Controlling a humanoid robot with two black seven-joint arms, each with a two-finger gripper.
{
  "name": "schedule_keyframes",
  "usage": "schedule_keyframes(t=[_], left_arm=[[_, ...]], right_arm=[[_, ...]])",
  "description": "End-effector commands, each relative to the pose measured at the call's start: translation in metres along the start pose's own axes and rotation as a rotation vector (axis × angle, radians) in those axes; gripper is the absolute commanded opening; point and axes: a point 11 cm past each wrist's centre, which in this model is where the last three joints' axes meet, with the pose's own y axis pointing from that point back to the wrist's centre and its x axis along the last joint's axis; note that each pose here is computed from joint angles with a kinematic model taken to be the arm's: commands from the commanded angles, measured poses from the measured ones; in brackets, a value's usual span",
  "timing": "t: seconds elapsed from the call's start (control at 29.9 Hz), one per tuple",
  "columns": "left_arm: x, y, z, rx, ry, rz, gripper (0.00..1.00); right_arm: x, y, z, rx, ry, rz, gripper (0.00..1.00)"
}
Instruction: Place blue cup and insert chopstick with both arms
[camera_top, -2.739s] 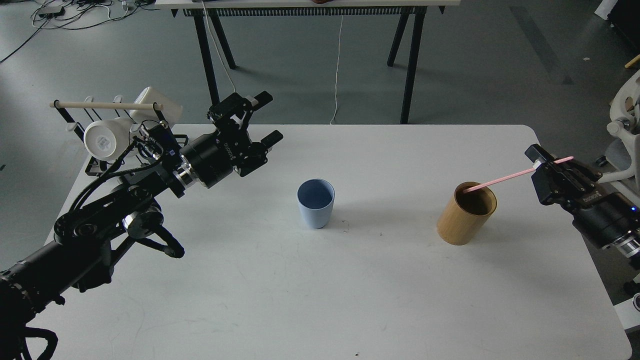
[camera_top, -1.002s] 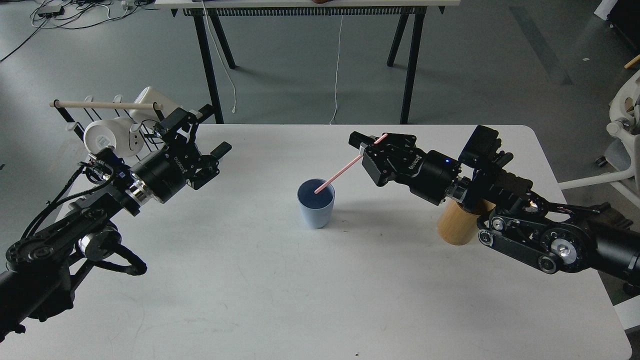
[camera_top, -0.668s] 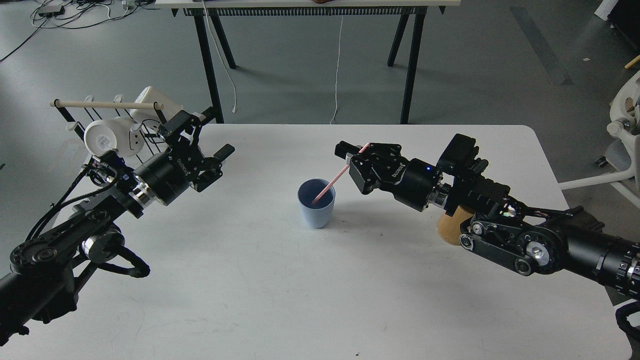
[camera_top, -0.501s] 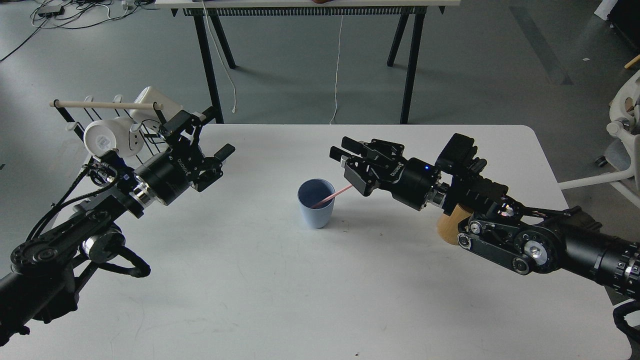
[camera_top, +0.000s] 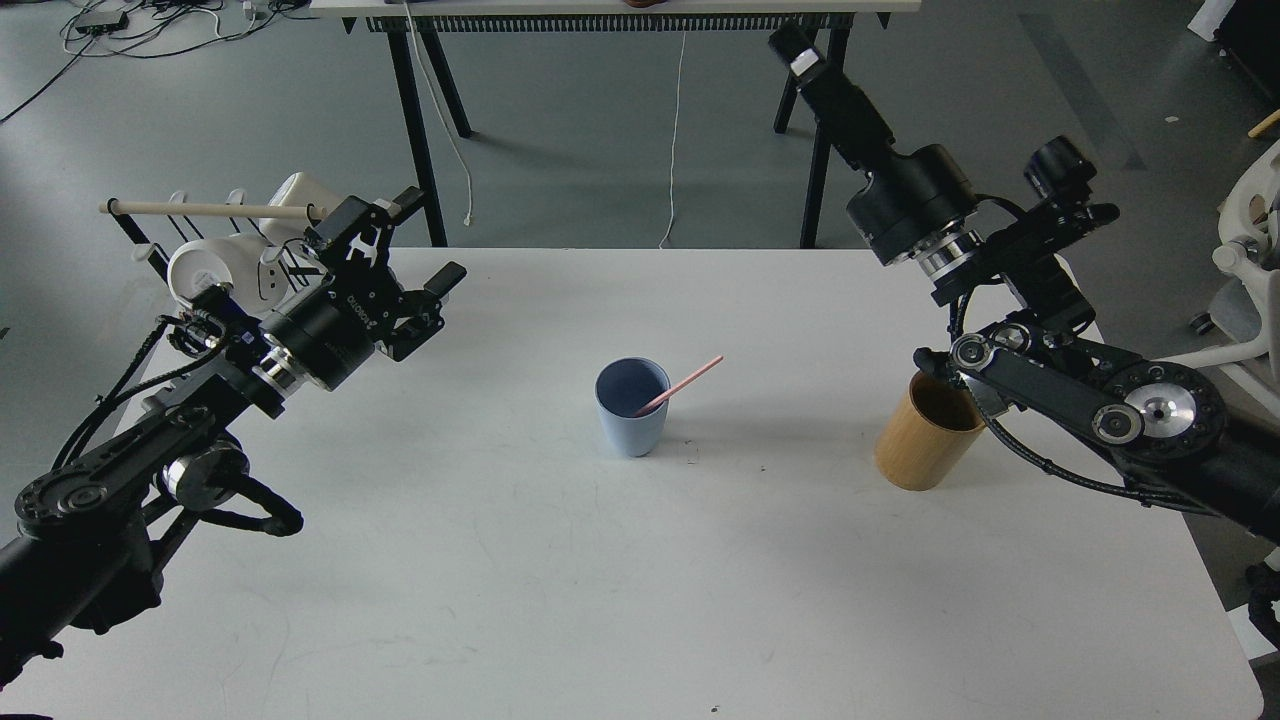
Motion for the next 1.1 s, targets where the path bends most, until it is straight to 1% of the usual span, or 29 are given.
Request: schedule_keyframes(t=[0.0, 0.1, 0.23, 0.27, 0.37, 0.53, 0.87, 1.07], left_arm=[[0.013, -0.003, 0.024, -0.070, 0.003, 0.037, 0.99], [0.020, -0.010, 0.047, -0.102, -0.029, 0.034, 0.99], [0.020, -0.023, 0.066, -0.141, -0.039, 0.020, 0.99], [0.019, -0.025, 0.069, -0.147, -0.043, 0.016, 0.99], [0.020, -0.026, 0.072, -0.152, -0.044, 0.016, 0.99], [0.020, -0.023, 0.065, -0.140, -0.037, 0.022, 0.99], [0.014, -0.014, 0.038, -0.123, 0.038, 0.046, 0.99], [0.014, -0.013, 0.037, -0.120, 0.043, 0.047, 0.99]], right_arm=[[0.029, 0.007, 0.016, -0.116, -0.286, 0.002, 0.99], [0.054, 0.020, 0.025, -0.152, -0.465, -0.066, 0.99], [0.069, 0.046, 0.041, -0.156, -0.716, -0.222, 0.99], [0.074, 0.051, 0.045, -0.152, -0.764, -0.235, 0.99], [0.093, 0.062, 0.061, -0.175, -0.790, -0.137, 0.99], [0.107, 0.064, 0.061, -0.141, -0.817, -0.072, 0.99], [0.109, 0.068, 0.067, -0.141, -0.828, -0.044, 0.99], [0.102, 0.073, 0.072, -0.155, -0.842, -0.046, 0.99]])
